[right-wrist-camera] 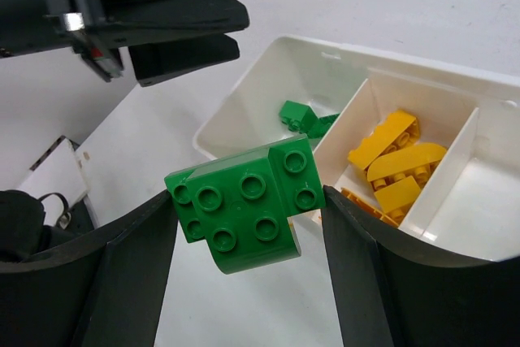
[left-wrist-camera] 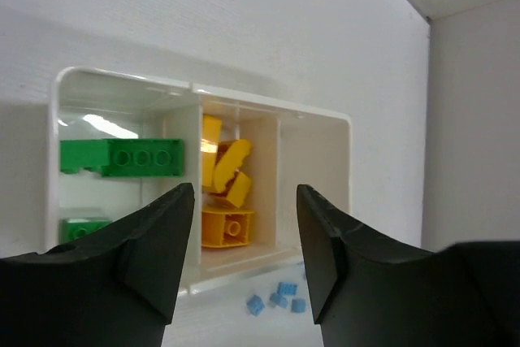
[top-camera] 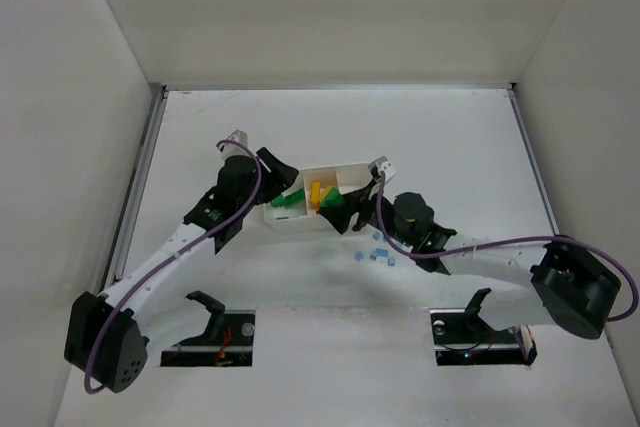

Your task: Sort the legos into containers by color

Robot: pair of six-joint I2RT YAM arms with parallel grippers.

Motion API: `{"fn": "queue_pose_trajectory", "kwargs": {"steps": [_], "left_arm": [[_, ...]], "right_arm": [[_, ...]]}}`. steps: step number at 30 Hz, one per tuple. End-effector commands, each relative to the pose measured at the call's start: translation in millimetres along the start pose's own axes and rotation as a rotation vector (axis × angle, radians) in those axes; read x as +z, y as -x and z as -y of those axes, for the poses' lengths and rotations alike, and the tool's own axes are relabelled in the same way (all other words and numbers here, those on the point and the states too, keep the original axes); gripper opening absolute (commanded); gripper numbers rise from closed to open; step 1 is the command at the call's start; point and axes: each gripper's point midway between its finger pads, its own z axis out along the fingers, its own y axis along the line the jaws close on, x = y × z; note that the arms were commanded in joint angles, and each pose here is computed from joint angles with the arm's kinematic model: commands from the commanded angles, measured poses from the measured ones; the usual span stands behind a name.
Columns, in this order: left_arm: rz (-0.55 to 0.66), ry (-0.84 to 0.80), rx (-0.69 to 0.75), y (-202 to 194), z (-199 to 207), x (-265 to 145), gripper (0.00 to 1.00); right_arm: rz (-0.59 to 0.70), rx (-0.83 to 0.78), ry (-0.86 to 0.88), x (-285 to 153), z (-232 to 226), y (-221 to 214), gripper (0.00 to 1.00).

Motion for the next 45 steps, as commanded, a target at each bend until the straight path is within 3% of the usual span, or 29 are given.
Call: {"fn": "queue_pose_trajectory", "kwargs": {"steps": [1, 9, 15, 26, 45], "left_arm": [[0.011, -0.115, -0.052, 3, 32, -24, 0.52], [-0.188, -0.244, -0.419, -31, 48, -40, 0.59], [-0.244, -0.326, -0.613, -35, 52, -36, 0.58], [-0.300, -0.431, -0.712, -42, 81, -37, 0.53], [-0.367, -0.383, -0.739, -58, 77, -30, 0.50]], "right_arm": [[0.078, -0.005, 0.055, 10, -20, 30, 0.46], [0.116, -0.013, 0.106, 21, -38, 40, 0.46], [0.139, -0.007, 0.116, 25, -41, 44, 0.46], [0.144, -0.010, 0.098, 31, -37, 38, 0.46], [0.219, -0.060, 0.033, 28, -26, 56, 0.46]]}}
